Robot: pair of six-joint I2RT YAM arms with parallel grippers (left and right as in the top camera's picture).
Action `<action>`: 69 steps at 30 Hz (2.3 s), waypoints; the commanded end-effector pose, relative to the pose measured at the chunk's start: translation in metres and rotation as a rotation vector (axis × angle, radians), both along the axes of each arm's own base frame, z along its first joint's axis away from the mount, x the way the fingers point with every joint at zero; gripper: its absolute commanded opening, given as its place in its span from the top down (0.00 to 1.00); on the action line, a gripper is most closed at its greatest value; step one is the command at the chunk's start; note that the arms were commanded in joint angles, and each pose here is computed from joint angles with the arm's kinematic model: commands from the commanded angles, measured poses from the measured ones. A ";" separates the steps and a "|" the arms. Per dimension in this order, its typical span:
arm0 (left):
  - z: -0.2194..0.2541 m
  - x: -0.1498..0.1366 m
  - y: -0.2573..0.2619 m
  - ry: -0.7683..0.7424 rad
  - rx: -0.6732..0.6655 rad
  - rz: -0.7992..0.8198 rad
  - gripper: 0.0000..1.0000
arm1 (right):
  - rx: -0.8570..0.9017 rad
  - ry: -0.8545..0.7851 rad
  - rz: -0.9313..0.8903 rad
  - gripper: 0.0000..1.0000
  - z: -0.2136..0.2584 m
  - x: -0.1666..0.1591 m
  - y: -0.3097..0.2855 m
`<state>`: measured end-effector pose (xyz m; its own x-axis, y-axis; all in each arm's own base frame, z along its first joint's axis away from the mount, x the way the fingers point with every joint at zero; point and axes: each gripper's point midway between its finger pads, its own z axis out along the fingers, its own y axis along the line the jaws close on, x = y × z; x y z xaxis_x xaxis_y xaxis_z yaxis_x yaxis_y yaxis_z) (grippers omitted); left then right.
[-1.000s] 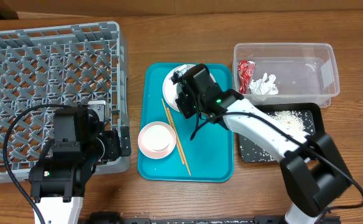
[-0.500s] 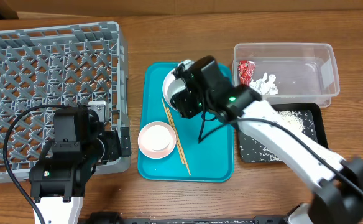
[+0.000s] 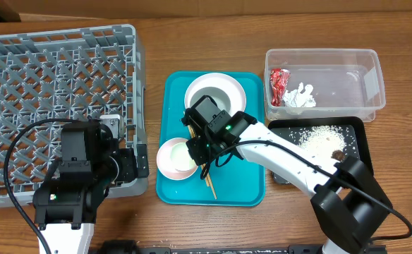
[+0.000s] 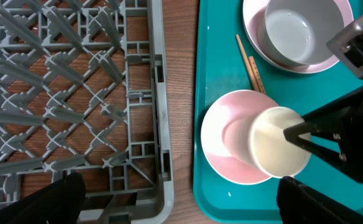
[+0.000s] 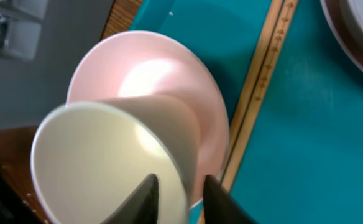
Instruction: Sort waste into correct bins and load items into the dishwasher
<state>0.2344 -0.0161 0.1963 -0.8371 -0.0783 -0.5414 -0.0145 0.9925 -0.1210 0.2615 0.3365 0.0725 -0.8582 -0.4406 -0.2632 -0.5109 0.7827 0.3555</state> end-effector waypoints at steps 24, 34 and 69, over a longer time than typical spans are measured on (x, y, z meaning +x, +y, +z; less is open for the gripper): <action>0.081 0.040 -0.124 -0.248 -0.651 -0.545 0.00 | 0.782 0.175 -0.026 0.96 0.215 0.020 -0.114; 0.109 0.037 -0.183 -0.333 -0.888 -0.974 0.00 | 0.917 0.194 0.095 0.96 0.243 0.011 -0.087; 0.140 0.047 -0.207 -0.493 -0.845 -1.032 0.02 | 0.898 0.204 -0.021 0.96 0.239 0.030 -0.103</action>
